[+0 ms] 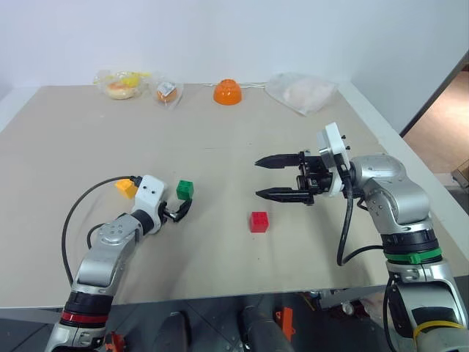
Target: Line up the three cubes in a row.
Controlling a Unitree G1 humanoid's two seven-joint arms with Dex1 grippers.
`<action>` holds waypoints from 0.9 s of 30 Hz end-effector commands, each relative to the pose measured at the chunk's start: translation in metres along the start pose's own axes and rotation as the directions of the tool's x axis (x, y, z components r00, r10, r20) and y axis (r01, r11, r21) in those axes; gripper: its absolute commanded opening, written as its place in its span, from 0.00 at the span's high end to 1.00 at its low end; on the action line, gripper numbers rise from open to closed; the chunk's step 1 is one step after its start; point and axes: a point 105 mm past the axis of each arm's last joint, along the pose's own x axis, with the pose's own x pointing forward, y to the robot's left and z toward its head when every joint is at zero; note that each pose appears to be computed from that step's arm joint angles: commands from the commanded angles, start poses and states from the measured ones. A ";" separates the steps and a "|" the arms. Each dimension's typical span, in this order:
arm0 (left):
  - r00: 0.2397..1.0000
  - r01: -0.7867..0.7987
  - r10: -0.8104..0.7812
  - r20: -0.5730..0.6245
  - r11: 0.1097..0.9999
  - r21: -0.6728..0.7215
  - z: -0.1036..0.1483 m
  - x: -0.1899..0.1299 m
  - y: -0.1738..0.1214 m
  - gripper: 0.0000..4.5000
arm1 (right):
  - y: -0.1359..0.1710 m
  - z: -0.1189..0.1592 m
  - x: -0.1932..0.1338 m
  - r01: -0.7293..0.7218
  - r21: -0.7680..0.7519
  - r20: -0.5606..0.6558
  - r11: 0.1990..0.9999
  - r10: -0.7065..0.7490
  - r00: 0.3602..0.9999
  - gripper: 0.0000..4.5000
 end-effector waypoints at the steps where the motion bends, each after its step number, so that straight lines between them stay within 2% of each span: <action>1: 0.999 -0.028 0.028 0.018 1.000 0.011 0.011 0.004 0.001 0.00 | 0.001 0.008 0.002 -0.001 -0.040 0.021 0.999 0.002 1.000 0.22; 10: 0.997 -0.067 0.067 0.023 0.998 -0.014 0.019 0.010 0.000 0.00 | 0.002 0.004 0.002 0.010 -0.036 0.019 0.999 -0.010 1.000 0.22; 11: 0.998 -0.059 0.060 0.034 0.998 -0.022 0.022 0.011 -0.001 0.12 | 0.002 0.003 0.002 0.011 -0.035 0.018 0.999 -0.011 1.000 0.21; 19: 0.999 -0.028 0.029 0.045 0.999 -0.023 0.026 0.012 -0.004 0.71 | 0.003 0.002 0.001 0.016 -0.034 0.015 0.999 -0.015 1.000 0.21; 23: 0.997 0.006 -0.008 0.078 1.000 0.025 0.034 0.013 0.001 0.72 | 0.003 0.001 0.000 0.015 -0.036 0.011 0.999 -0.015 1.000 0.21; 27: 0.982 0.101 -0.112 0.153 0.992 0.076 0.049 0.007 0.003 0.72 | 0.005 0.002 -0.001 0.013 -0.036 0.012 0.999 -0.012 1.000 0.21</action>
